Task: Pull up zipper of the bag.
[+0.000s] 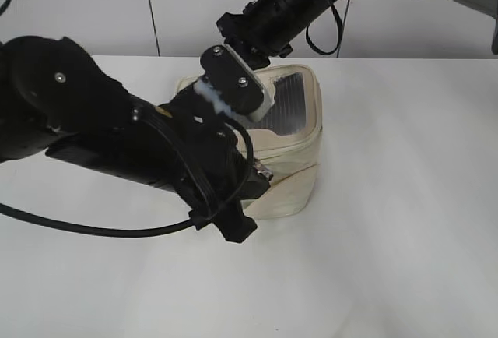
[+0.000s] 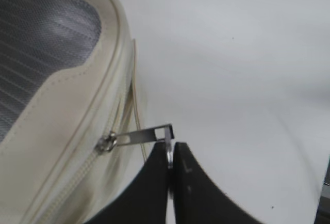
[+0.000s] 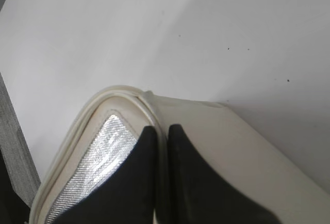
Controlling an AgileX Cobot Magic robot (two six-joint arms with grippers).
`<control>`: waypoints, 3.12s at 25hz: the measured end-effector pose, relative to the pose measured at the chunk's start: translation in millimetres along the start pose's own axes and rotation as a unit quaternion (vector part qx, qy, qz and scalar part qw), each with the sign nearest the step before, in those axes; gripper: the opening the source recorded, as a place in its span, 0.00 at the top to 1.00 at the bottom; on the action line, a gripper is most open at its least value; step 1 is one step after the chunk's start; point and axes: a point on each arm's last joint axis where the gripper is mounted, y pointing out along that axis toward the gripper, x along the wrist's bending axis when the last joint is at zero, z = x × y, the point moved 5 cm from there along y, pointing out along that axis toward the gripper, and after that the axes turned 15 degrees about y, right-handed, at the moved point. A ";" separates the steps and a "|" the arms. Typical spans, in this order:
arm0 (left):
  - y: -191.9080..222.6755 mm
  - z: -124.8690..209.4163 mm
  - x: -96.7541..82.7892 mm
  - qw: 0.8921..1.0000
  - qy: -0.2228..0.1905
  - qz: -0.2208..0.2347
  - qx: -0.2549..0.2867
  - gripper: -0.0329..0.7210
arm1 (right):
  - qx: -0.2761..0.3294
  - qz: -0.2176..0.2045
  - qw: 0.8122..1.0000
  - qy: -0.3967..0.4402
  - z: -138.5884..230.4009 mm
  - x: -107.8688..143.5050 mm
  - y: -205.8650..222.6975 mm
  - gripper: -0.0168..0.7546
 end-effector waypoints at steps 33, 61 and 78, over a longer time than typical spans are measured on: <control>-73.3 -23.4 192.9 0.988 -0.120 0.019 -0.098 0.44 | -0.187 0.093 0.977 0.051 84.7 -101.7 -134.9 0.51; 48.9 -37.6 198.4 0.992 -0.048 0.103 -0.063 0.35 | -0.173 0.118 0.976 -0.061 140.4 -114.3 -111.6 0.45; 57.3 -30.1 192.9 0.991 -0.045 0.120 -0.048 0.91 | -0.195 0.136 0.968 -0.086 133.7 -117.2 -115.2 0.45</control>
